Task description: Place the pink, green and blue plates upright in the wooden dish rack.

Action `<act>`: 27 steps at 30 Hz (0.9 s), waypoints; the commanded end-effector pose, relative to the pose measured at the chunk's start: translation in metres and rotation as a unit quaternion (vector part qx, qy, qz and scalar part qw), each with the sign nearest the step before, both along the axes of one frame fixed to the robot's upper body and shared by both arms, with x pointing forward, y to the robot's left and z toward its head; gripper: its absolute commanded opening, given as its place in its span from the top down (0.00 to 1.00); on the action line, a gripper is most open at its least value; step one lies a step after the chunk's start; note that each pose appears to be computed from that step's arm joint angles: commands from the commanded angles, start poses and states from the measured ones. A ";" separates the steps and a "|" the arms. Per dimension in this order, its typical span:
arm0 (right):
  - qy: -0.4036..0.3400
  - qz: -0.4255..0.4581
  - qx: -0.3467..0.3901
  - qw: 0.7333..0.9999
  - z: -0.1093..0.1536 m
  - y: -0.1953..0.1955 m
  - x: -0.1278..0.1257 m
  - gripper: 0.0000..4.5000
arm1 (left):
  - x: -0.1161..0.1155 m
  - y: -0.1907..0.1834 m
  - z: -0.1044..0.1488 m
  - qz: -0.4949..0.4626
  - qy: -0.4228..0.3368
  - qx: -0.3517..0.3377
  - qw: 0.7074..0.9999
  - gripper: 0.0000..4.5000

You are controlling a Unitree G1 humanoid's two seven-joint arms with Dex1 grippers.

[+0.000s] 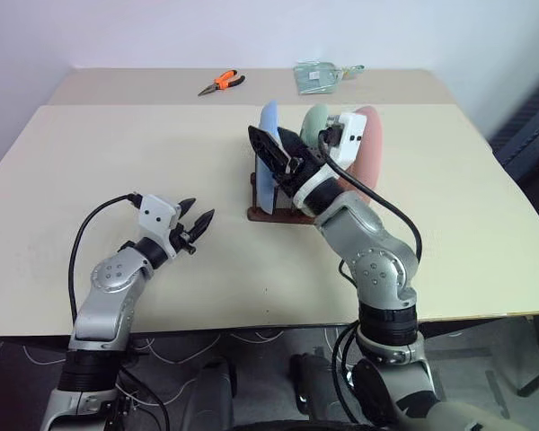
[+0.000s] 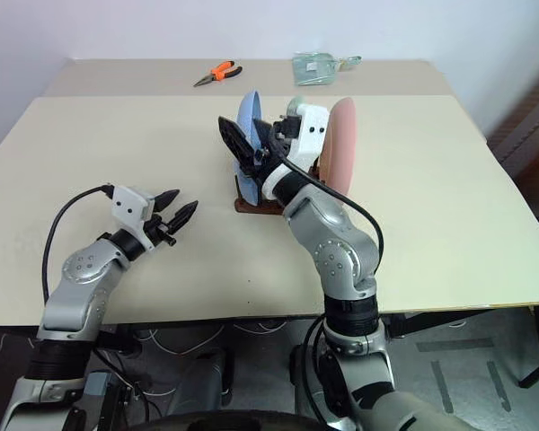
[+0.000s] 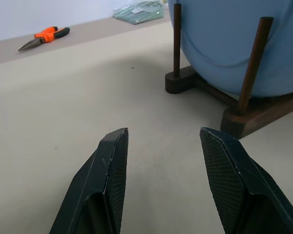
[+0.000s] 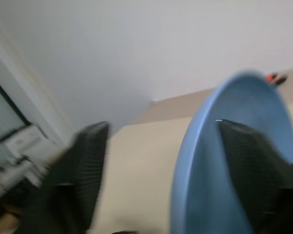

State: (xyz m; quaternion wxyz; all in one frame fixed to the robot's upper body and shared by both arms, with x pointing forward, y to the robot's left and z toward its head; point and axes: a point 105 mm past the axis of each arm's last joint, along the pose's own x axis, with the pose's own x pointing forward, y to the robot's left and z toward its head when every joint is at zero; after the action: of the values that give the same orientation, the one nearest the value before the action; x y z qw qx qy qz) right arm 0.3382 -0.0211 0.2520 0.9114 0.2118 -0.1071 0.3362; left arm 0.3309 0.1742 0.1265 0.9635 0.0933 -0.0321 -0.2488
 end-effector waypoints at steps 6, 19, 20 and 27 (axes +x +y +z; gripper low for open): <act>-0.143 -0.035 -0.103 0.984 0.041 -0.005 -0.011 0.22 | 0.003 -0.007 0.010 -0.010 -0.023 -0.003 1.000 0.47; -0.129 -0.239 -0.354 0.895 0.021 -0.211 -0.032 0.22 | 0.024 0.030 -0.002 0.016 -0.025 0.080 0.996 0.47; -0.115 -0.241 -0.355 0.896 0.013 -0.218 -0.033 0.22 | 0.024 0.032 -0.004 0.015 -0.025 0.086 0.996 0.47; 0.013 -0.201 -0.364 0.909 -0.084 -0.243 -0.049 0.22 | 0.019 0.032 -0.022 -0.007 -0.002 0.109 0.994 0.47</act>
State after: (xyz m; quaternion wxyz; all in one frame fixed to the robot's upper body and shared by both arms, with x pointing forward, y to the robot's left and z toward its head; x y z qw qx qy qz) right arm 0.2883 -0.2640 0.1572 0.9755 -0.1482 0.0249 0.1605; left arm 0.3506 0.2106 0.0965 0.9513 0.1850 0.0117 -0.2464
